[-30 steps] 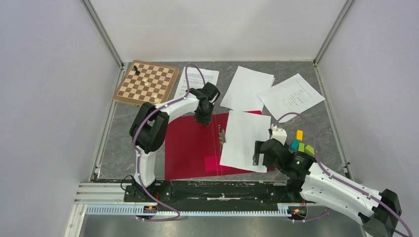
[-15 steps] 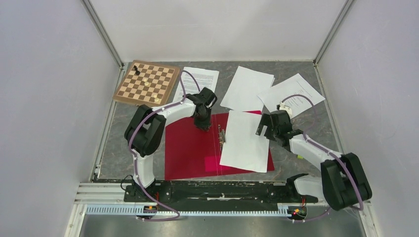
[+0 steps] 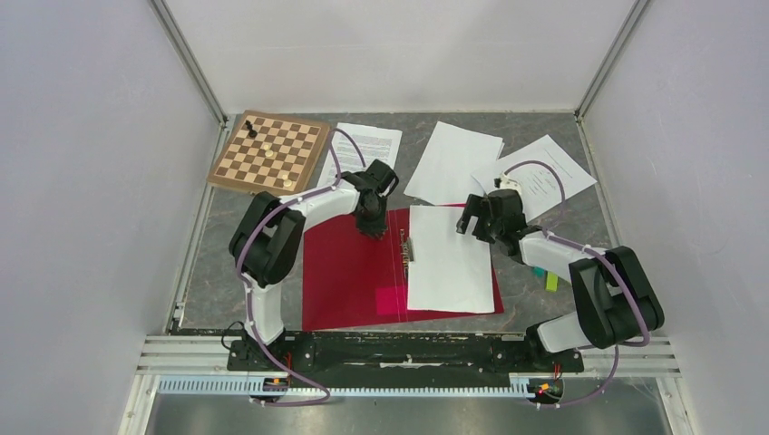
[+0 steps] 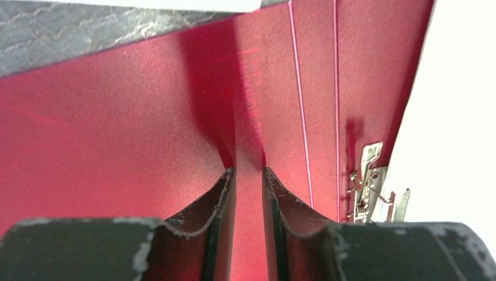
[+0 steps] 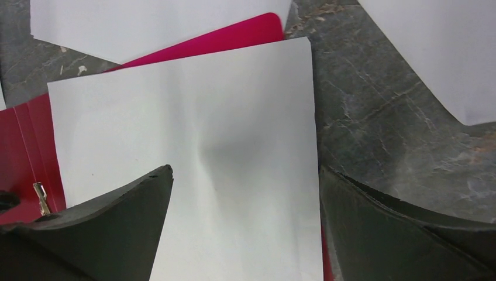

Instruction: Put the files into the folder

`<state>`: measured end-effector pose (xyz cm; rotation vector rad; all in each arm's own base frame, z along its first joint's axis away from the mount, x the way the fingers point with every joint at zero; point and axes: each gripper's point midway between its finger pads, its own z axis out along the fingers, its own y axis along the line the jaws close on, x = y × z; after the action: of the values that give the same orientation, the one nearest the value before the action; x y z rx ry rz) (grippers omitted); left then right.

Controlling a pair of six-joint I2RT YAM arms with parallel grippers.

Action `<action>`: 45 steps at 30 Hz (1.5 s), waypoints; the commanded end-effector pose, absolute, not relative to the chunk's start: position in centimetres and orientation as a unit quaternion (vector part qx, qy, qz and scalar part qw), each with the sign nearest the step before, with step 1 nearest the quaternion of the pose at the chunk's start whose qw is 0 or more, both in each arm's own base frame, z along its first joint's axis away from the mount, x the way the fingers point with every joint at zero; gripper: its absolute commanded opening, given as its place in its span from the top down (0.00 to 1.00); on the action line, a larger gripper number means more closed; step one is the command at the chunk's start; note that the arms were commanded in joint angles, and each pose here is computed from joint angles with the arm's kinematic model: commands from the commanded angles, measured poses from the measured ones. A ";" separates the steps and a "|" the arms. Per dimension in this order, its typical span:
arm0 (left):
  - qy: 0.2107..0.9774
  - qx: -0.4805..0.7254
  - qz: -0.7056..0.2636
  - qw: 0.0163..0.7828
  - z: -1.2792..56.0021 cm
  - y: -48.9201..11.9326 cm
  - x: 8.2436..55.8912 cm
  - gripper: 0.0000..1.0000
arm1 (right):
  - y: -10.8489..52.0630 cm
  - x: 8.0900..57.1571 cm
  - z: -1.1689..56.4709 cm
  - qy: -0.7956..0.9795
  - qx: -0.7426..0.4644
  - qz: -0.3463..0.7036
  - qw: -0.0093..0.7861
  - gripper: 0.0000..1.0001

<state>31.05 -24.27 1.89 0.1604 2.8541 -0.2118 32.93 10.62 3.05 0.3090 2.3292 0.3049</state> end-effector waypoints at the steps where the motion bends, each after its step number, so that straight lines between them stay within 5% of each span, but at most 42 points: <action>1: 0.984 0.037 -0.087 0.152 2.4 -25.6 33.0 0.71 | 12.9 34.5 4.7 0.903 0.083 0.143 0.397 0.02; 23: 0.977 0.037 -0.106 0.181 5.0 -26.8 34.8 0.67 | 11.2 33.5 5.8 0.909 0.097 0.071 0.399 0.02; 30: 0.959 0.043 -0.167 0.226 9.2 -30.1 37.7 0.66 | 5.7 33.7 6.6 0.894 0.195 0.035 0.401 0.02; 45: 0.949 0.037 -0.211 0.231 10.4 -31.7 37.7 0.67 | 0.5 31.9 4.8 0.817 0.437 0.043 0.374 0.47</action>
<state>37.52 -30.95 9.08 0.1626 2.6460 -0.4989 32.00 1.40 5.47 0.9191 2.1497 0.1179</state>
